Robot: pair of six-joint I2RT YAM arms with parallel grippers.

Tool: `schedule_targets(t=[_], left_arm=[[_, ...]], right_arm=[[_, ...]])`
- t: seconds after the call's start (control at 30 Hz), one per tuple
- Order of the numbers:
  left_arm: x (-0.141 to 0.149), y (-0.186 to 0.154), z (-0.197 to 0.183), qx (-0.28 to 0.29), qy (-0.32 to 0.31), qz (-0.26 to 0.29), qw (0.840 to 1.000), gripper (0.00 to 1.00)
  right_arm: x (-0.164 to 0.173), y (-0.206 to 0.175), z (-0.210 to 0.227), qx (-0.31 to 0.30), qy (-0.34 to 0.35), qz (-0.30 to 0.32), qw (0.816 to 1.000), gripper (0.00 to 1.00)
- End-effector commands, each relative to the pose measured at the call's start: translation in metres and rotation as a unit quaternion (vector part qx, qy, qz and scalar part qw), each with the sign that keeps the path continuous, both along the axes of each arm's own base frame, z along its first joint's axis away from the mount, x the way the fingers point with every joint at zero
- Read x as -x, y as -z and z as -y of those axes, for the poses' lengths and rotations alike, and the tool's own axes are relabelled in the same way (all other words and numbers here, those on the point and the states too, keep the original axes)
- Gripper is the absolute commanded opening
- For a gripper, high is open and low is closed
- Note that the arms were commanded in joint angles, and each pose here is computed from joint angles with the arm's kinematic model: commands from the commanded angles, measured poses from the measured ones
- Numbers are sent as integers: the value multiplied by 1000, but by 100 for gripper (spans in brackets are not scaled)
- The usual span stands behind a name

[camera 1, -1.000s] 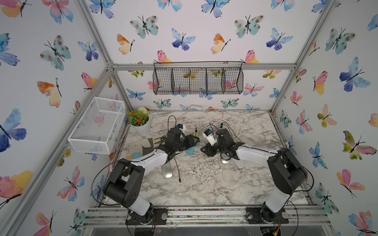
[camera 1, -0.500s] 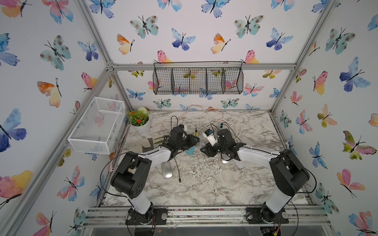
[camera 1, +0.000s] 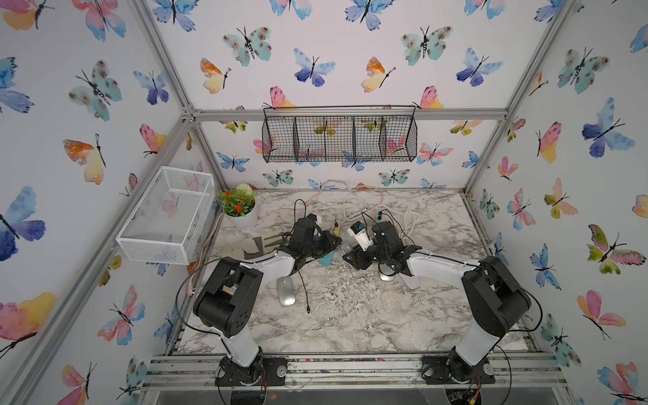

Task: Unplug the wireless mouse
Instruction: Remove the power cord from the mouse, then place the mouse at the center of the board.

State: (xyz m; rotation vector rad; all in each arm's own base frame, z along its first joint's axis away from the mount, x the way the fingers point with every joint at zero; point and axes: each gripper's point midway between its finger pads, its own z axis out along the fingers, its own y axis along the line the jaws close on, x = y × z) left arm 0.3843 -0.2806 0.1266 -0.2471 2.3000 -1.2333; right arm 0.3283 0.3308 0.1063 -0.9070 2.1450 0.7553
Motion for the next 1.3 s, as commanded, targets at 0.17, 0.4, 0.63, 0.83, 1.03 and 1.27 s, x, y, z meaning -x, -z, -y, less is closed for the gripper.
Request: schedule_targets(t=[0.17,0.4,0.63,0.83,1.03,1.27], left_arm=[[-7,-15,8,5,12,22,1000,1],[-17,-36,3,2,9,45,999,0],[-14,-38,8,2,34,52,998,0],[-7,-36,4,-38,62,56,996,0],[6,-35,-5,-40,85,59,994,0],[11,-32,-19,-6,107,60,992,0]], right_arm=[[7,0,6,5,11,-8,1000,23],[42,36,36,46,26,-72,996,20],[48,6,37,-34,119,-121,985,12],[77,1,3,-86,193,-171,962,13],[98,7,-30,-107,197,-193,955,12],[107,27,-63,-85,180,-205,958,14]])
